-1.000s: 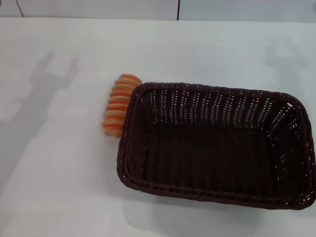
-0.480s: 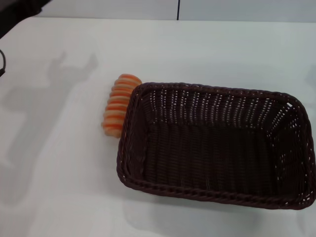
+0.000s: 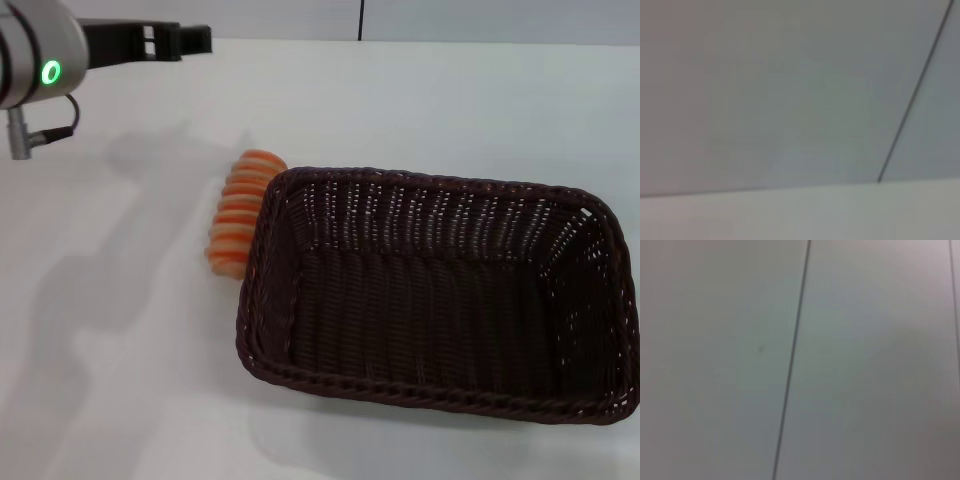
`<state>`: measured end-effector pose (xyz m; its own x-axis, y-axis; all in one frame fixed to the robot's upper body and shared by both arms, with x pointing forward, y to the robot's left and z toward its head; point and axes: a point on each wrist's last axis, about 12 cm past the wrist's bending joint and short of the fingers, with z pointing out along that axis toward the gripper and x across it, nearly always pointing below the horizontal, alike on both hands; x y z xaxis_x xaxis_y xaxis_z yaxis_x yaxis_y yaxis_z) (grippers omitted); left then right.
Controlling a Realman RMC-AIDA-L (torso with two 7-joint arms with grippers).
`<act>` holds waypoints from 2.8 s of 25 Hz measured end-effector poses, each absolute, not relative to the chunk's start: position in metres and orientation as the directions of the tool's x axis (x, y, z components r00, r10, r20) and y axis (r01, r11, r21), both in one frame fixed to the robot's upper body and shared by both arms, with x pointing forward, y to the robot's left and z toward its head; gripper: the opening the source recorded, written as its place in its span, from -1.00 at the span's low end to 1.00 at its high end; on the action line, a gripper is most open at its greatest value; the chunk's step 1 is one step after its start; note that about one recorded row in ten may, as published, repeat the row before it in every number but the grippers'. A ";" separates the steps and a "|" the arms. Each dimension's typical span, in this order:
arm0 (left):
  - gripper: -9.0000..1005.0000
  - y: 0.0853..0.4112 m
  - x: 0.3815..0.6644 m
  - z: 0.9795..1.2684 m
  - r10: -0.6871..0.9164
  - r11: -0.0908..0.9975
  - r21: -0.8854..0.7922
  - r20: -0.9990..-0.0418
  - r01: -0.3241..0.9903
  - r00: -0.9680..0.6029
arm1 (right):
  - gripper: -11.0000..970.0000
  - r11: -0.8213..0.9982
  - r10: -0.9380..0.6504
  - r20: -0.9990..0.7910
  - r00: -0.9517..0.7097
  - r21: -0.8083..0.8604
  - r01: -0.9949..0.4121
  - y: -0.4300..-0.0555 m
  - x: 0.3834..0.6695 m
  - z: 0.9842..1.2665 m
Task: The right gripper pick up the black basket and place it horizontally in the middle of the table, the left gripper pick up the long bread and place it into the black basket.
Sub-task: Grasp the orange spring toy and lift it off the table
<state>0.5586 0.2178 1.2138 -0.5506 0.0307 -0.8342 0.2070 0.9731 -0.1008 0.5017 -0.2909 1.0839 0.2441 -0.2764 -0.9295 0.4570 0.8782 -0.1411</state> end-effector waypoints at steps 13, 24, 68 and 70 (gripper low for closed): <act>0.71 0.184 0.598 1.189 0.114 0.972 -0.084 -0.651 0.221 -0.750 | -0.30 0.857 -0.284 -0.931 0.228 -0.139 0.496 -0.307 0.491 1.079; 0.71 0.145 0.627 1.176 0.219 0.964 -0.017 -0.506 0.264 -0.834 | -0.30 0.858 -0.282 -0.933 0.224 -0.141 0.494 -0.310 0.484 1.076; 0.71 0.138 0.644 1.139 0.206 0.971 -0.025 -0.401 0.236 -0.892 | -0.30 0.893 -0.251 -0.928 0.275 -0.113 0.436 -0.301 0.493 1.080; 0.71 0.138 0.645 1.139 0.209 0.971 -0.024 -0.402 0.238 -0.892 | -0.30 0.894 -0.251 -0.927 0.277 -0.112 0.434 -0.300 0.494 1.081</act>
<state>0.6445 0.1377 1.1388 -0.8916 0.2087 -0.4018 0.2380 0.9710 -0.0238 0.4938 -0.3004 1.0809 0.2774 -0.2506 -0.9275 0.4341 0.8939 -0.1117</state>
